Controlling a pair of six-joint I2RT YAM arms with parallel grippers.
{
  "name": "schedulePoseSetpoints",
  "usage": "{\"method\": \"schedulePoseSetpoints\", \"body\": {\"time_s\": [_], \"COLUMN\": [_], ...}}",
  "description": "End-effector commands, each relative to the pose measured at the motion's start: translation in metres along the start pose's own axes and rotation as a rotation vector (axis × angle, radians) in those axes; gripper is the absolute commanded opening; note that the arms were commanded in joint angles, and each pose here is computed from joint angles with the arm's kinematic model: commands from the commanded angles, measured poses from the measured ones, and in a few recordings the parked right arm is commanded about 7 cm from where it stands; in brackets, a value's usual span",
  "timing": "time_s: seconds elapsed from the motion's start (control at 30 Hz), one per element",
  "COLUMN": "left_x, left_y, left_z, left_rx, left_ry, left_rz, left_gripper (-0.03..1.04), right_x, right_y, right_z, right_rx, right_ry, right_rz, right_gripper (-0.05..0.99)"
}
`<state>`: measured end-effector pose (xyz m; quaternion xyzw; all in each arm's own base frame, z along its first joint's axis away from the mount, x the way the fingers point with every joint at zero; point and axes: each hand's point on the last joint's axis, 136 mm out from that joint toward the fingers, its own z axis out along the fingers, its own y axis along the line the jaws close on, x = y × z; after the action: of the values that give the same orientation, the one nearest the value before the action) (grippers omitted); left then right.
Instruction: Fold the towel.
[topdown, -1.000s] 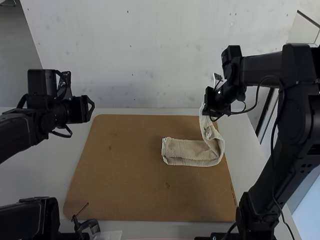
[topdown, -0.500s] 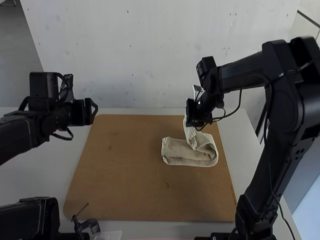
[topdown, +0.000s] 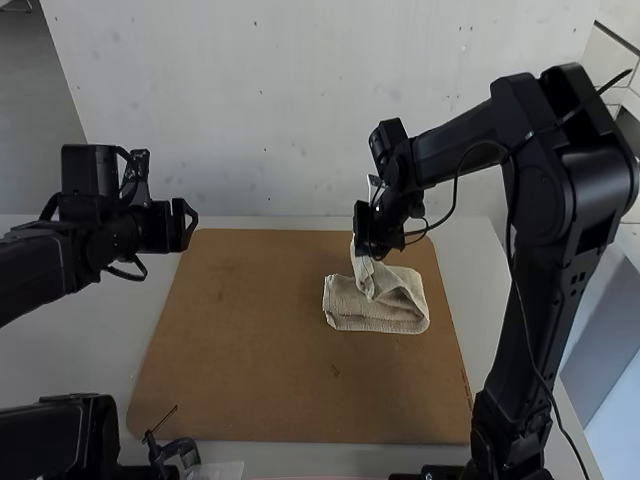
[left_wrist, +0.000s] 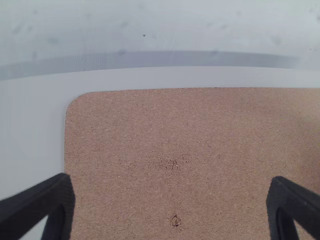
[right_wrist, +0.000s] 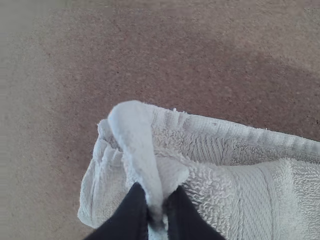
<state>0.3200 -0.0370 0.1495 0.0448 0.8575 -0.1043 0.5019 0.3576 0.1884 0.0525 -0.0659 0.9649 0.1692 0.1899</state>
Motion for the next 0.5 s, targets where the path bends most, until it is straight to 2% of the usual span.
{"method": "schedulePoseSetpoints", "body": {"time_s": [0.0,0.4,0.47], "left_x": [0.006,0.009,0.011], "left_y": [0.004,0.011,0.012], "left_z": [0.002,0.001,0.001], "left_rx": [0.000,0.005,0.004], "left_ry": [0.014,0.014,0.019], "left_rz": [0.010,0.004,0.006], "left_gripper": [0.85,0.84,0.84], "right_x": [-0.008,0.009,0.007], "right_y": [0.016,0.027,0.027], "right_z": [0.007,0.030,0.031], "right_rx": [-0.010,0.002,0.001], "right_ry": [-0.005,0.052,0.048], "right_rz": [0.004,-0.005,-0.003], "right_gripper": [0.02,0.02,0.13]}}
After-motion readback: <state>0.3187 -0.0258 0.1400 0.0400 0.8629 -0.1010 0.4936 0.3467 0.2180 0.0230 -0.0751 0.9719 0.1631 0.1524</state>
